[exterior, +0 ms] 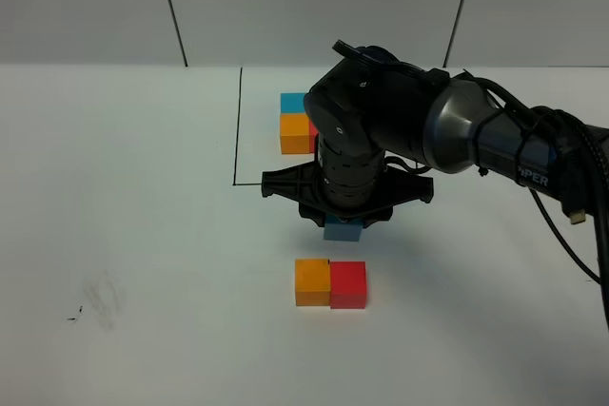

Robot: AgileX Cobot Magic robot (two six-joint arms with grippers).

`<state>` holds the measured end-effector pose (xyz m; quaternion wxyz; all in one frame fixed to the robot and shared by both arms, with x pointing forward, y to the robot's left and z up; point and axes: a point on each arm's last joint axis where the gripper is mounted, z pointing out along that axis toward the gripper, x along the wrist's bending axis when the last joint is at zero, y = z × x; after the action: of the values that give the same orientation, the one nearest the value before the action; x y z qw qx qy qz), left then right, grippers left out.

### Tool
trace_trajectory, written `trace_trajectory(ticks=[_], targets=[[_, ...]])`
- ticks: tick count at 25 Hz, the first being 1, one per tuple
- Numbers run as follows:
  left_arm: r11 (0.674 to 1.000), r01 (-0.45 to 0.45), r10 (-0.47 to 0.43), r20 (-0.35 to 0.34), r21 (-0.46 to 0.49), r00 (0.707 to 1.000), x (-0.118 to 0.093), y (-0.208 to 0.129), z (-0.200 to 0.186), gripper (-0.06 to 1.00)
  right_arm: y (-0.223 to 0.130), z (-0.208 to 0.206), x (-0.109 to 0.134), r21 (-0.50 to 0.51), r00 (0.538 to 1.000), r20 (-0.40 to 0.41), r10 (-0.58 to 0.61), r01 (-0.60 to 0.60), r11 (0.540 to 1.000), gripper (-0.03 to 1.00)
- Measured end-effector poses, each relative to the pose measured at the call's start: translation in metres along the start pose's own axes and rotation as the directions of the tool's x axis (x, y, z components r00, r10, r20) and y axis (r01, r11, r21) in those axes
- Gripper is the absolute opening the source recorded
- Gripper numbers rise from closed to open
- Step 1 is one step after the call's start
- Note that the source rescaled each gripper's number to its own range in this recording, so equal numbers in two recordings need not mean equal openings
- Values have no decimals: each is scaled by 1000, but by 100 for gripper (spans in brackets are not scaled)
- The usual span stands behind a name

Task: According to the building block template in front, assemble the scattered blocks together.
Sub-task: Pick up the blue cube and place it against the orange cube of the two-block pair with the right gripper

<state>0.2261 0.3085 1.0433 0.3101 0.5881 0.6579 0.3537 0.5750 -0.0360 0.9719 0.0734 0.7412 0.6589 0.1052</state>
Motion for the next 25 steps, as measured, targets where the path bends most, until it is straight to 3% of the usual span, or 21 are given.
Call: trace_trajectory(ticks=[11, 25], targets=[[1000, 0, 0, 0, 0, 1000, 0, 0, 0, 50, -8, 7, 20, -45, 995, -73, -63, 60, 997, 27], [1000, 0, 0, 0, 0, 1000, 0, 0, 0, 50, -8, 26, 21, -43, 995, -45, -84, 82, 996, 27]])
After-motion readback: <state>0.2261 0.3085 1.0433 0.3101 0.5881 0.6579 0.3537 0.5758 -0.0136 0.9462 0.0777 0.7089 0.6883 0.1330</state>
